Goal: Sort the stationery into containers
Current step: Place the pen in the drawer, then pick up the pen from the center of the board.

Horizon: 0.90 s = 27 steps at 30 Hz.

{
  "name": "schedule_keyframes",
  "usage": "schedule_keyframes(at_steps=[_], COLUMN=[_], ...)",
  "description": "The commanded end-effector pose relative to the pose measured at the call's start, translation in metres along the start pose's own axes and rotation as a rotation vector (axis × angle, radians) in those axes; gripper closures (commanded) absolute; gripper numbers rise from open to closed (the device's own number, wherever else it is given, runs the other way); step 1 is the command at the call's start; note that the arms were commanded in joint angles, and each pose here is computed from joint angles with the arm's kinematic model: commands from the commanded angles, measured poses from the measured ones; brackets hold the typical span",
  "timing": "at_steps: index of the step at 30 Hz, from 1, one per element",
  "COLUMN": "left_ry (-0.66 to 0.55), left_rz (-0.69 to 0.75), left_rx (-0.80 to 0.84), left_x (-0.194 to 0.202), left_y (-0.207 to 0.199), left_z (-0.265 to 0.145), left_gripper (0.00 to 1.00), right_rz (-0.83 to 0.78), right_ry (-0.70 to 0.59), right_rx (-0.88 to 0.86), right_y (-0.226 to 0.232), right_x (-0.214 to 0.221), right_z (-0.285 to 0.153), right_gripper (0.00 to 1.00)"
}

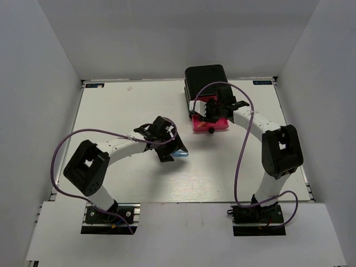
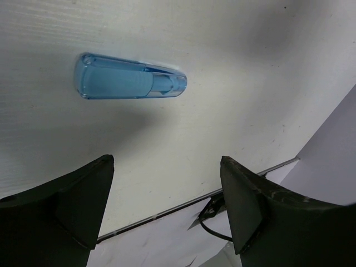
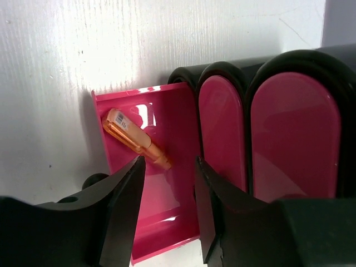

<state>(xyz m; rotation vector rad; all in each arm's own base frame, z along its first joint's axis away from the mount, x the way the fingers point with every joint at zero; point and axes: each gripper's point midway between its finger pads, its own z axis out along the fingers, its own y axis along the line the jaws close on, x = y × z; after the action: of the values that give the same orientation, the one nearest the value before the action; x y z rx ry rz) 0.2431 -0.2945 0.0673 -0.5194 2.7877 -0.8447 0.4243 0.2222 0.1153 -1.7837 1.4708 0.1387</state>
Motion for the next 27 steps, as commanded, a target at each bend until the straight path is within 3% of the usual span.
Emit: schedule_keyframes(at_steps=[1, 8, 12, 16, 22, 27], left_ry=[-0.013, 0.031, 0.041, -0.024, -0.07, -0.026], left_rz=[0.005, -0.143, -0.206, -0.243, -0.297, -0.361], left_rx=[0.004, -0.174, -0.19, -0.215, -0.25, -0.374], left_x=[-0.006, -0.005, -0.003, -0.015, -0.029, -0.023], left_y=[-0.016, 0.004, 0.005, 0.007, 0.003, 0.019], left_z=[-0.007, 0.011, 0.017, 0.022, 0.033, 0.051], left_gripper=[0.13, 0.12, 0.12, 0.12, 0.12, 0.12], right_rz=[0.036, 0.148, 0.215, 0.229, 0.289, 0.311], right_ry=[-0.065, -0.223, -0.273, -0.32, -0.35, -0.349], right_rx=[0.026, 0.099, 0.141, 0.185, 0.179, 0.207], right_y=[-0.006, 0.0, 0.016, 0.027, 0.058, 0.071], right_x=[-0.021, -0.061, -0.068, -0.079, -0.078, -0.075], right_z=[-0.025, -0.071, -0.092, -0.117, -0.132, -0.142], right_gripper=[0.53, 0.53, 0.53, 0.52, 0.52, 0.52])
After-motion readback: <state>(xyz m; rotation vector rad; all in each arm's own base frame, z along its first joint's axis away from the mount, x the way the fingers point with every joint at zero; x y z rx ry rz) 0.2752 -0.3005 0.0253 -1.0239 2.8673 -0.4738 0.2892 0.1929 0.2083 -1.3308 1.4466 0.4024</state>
